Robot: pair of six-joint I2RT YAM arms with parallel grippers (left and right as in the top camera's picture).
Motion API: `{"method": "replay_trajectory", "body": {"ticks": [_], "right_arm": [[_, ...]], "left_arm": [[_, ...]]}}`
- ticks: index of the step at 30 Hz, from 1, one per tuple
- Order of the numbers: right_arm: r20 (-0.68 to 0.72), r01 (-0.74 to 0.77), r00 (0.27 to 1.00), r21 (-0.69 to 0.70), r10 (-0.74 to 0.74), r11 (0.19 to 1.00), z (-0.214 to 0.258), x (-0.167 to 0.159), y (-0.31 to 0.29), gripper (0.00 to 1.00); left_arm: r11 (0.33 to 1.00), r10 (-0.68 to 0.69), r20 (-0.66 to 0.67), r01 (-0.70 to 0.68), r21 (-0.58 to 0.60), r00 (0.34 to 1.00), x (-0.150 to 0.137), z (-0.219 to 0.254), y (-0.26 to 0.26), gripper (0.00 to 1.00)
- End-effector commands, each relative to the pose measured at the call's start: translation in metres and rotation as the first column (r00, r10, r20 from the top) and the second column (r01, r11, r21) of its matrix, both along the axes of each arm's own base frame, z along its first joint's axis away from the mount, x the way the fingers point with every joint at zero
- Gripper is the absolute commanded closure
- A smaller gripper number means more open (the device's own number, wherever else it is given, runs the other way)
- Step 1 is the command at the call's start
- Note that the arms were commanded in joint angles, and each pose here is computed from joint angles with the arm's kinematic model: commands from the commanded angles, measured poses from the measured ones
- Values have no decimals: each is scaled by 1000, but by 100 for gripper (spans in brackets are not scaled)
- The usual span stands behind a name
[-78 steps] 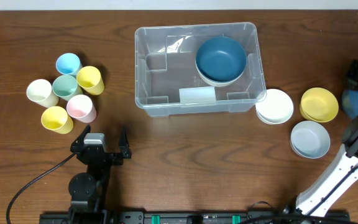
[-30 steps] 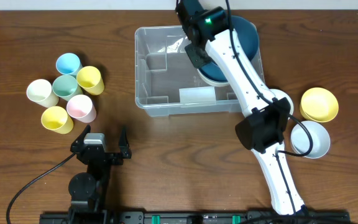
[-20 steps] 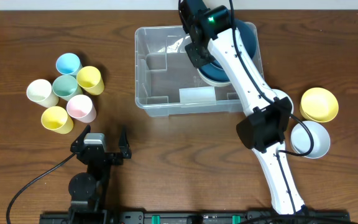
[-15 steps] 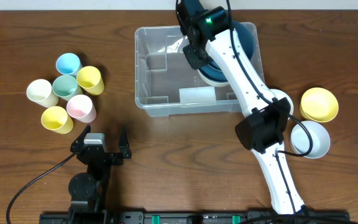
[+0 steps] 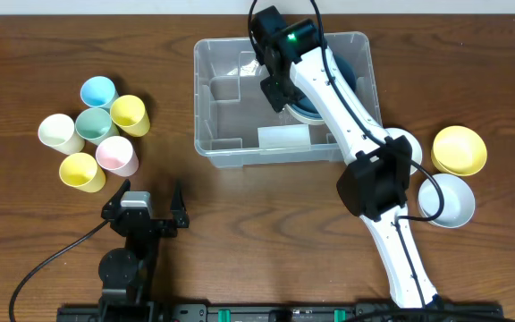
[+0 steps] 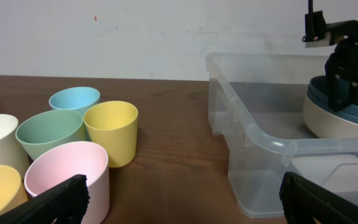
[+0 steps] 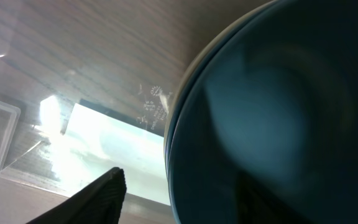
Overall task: Pack container
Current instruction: 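Grasp the second teal bowl and stack it into the bin, then move the right gripper down to the yellow bowl and grasp its rim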
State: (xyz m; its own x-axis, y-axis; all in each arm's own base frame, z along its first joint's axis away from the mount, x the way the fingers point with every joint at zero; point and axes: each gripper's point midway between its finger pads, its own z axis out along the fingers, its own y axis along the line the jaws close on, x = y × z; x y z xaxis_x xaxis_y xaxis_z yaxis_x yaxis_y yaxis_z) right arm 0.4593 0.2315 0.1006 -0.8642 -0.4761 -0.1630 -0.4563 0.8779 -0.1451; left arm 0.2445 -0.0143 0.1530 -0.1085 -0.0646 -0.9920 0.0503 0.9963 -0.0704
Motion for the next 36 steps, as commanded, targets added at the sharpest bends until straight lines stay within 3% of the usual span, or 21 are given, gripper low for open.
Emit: {"method": "replay_trajectory", "body": {"ticks": [1, 6, 9, 11, 16, 26, 36], "right_arm": [[74, -24, 997, 35, 21, 999, 35, 4, 7, 40], [166, -32, 986, 85, 17, 996, 94, -3, 4, 40], [213, -17, 977, 111, -8, 994, 130, -10, -11, 30], [233, 20, 971, 128, -50, 992, 151, -15, -29, 25], [218, 215, 944, 162, -248, 963, 181, -26, -95, 23], [149, 431, 863, 280, -482, 858, 202, -36, -188, 21], [-39, 702, 712, 83, -702, 707, 136, -86, -276, 19]], "left_arm": [[1000, 6, -47, -6, -9, 999, -1, -15, 1, 2], [1000, 6, -47, -6, -9, 999, -1, -15, 1, 2], [1000, 6, -47, -6, -9, 999, -1, -15, 1, 2], [1000, 6, -47, -6, -9, 999, -1, -15, 1, 2], [1000, 6, -47, -6, -9, 999, -1, -15, 1, 2], [1000, 6, -47, -6, -9, 999, -1, -15, 1, 2], [1000, 6, -47, -6, -9, 999, -1, -15, 1, 2]]}}
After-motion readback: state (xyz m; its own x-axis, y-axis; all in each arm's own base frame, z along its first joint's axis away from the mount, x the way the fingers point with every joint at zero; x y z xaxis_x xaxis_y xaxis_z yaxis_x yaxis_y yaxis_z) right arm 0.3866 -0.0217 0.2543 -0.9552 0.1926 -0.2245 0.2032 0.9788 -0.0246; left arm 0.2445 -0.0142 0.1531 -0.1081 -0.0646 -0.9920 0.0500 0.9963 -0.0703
